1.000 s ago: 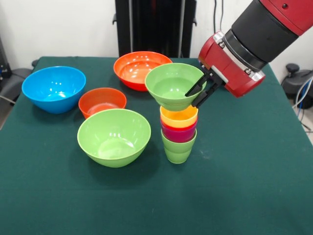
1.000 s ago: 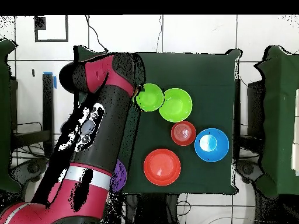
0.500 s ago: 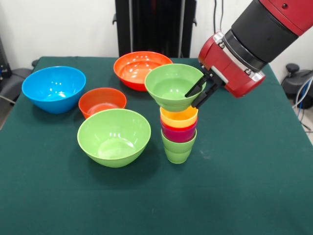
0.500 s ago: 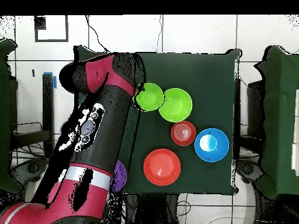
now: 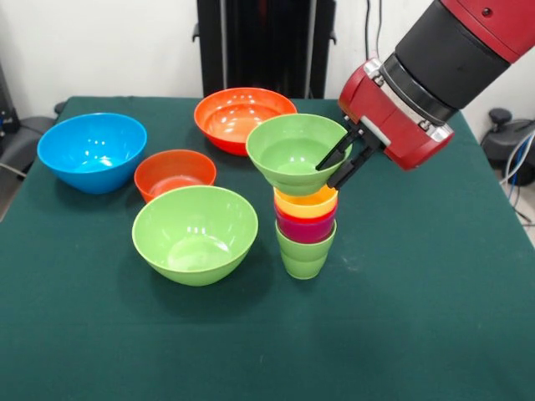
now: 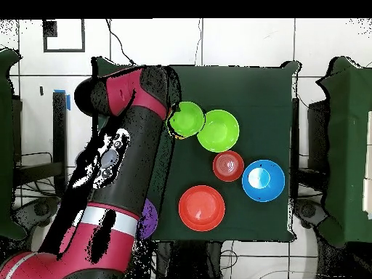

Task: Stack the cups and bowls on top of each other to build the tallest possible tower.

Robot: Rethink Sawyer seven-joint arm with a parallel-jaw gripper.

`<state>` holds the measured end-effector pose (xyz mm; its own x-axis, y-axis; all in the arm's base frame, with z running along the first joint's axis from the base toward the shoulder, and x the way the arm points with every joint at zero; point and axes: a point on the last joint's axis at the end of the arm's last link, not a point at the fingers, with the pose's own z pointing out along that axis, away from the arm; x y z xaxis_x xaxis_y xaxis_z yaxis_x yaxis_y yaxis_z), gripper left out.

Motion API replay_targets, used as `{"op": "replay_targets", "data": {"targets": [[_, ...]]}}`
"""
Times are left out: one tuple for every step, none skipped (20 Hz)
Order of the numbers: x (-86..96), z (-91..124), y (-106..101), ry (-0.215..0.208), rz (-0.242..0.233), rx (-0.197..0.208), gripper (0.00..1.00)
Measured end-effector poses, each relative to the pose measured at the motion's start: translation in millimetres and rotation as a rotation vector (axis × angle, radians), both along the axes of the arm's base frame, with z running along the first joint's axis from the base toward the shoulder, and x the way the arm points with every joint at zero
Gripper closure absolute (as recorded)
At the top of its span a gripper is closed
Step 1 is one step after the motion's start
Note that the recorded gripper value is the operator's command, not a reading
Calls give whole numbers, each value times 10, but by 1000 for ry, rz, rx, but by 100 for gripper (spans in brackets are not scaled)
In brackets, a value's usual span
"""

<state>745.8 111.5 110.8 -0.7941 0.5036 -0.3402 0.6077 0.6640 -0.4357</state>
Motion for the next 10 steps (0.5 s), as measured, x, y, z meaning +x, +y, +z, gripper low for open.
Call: {"op": "replay_targets", "data": {"targets": [[-1, -2, -1, 0, 0, 0, 100], [-1, -4, -1, 0, 0, 0, 100], [-2, -6, -1, 1, 0, 0, 100], [-3, -10, -1, 1, 0, -1, 100], [-4, -12, -1, 2, 0, -1, 100], [-4, -15, -2, 2, 0, -1, 100], [-6, -19, -2, 3, 0, -1, 100], [-6, -20, -2, 3, 0, -1, 100], [-7, -24, -2, 3, 0, -1, 100], [-9, -30, -3, 4, 0, -1, 100]]}}
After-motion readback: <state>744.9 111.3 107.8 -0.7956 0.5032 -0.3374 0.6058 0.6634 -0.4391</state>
